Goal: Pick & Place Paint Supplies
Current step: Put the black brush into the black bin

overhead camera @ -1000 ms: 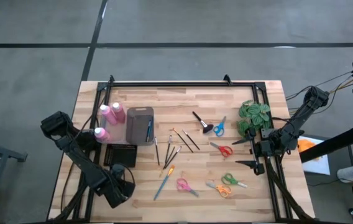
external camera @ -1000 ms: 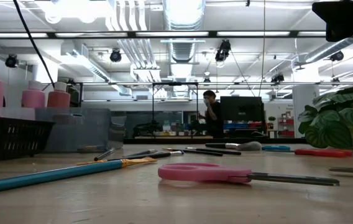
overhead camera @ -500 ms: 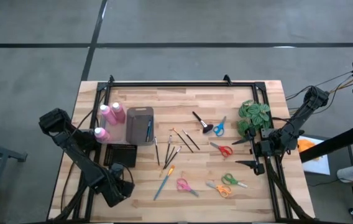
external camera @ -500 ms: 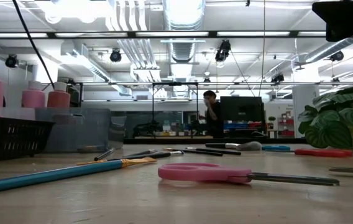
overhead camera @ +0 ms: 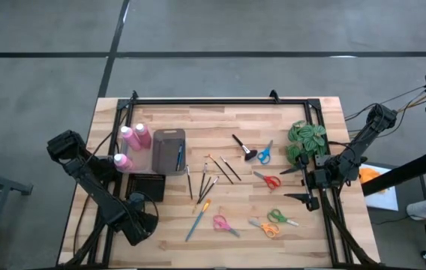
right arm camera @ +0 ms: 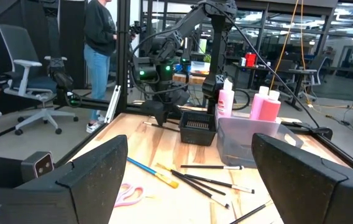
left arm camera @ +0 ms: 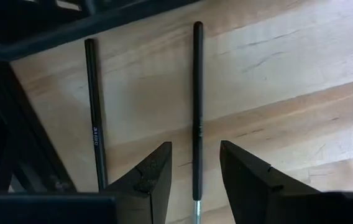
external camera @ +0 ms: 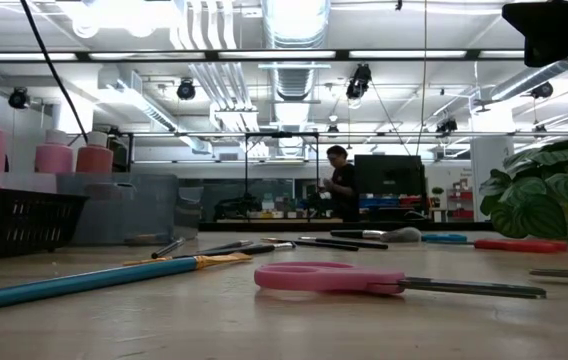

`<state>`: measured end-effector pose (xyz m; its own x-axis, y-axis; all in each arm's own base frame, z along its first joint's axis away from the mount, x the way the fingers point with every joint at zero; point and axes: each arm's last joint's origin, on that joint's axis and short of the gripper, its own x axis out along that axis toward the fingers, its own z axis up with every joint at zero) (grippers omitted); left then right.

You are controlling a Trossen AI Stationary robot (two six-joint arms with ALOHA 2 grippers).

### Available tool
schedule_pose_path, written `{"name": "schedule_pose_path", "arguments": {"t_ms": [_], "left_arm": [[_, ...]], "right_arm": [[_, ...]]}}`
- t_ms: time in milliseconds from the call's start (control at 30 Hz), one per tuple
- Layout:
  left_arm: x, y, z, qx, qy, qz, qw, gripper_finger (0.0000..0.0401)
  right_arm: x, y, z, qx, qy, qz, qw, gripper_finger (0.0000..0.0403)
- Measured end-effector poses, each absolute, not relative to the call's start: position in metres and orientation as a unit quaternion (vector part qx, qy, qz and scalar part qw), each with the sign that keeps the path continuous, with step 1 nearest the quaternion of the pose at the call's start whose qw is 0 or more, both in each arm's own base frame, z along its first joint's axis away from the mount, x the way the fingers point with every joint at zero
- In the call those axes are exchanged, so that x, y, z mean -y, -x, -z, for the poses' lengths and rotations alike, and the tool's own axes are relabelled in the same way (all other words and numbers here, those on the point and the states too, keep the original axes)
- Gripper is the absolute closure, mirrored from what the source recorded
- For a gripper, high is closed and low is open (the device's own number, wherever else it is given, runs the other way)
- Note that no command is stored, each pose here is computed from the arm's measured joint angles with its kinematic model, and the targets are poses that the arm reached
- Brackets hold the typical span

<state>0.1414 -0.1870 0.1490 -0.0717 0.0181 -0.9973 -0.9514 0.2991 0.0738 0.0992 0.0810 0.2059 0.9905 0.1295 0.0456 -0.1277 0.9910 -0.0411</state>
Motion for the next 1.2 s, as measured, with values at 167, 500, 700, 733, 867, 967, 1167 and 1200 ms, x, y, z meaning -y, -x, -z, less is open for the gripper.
{"name": "schedule_pose_path", "arguments": {"t_ms": [167,500,700,733,867,967,1167,1200], "left_arm": [[0.187,-0.141,-0.139,-0.582,0.424,-0.425,0.549,0.0265],[0.185,-0.141,-0.132,-0.579,0.439,-0.407,0.553,0.0267],[0.186,-0.142,-0.133,-0.577,0.438,-0.407,0.556,0.0313],[0.187,-0.142,-0.133,-0.577,0.439,-0.406,0.557,0.0324],[0.187,-0.143,-0.133,-0.574,0.442,-0.403,0.559,0.0375],[0.187,-0.142,-0.134,-0.574,0.441,-0.404,0.559,0.0394],[0.187,-0.142,-0.134,-0.574,0.441,-0.404,0.559,0.0393],[0.187,-0.142,-0.134,-0.574,0.441,-0.404,0.559,0.0393]], "right_arm": [[-0.081,-0.099,-0.206,0.024,0.019,-0.065,0.997,0.0062],[-0.081,-0.099,-0.206,0.024,0.020,-0.064,0.997,0.0062],[-0.081,-0.099,-0.206,0.024,0.020,-0.064,0.997,0.0062],[-0.081,-0.099,-0.206,0.024,0.019,-0.064,0.997,0.0062],[-0.081,-0.099,-0.206,0.024,0.019,-0.064,0.997,0.0062],[-0.081,-0.099,-0.206,0.024,0.020,-0.064,0.997,0.0062],[-0.081,-0.099,-0.206,0.024,0.020,-0.065,0.997,0.0062],[-0.081,-0.099,-0.206,0.024,0.020,-0.064,0.997,0.0062]]}}
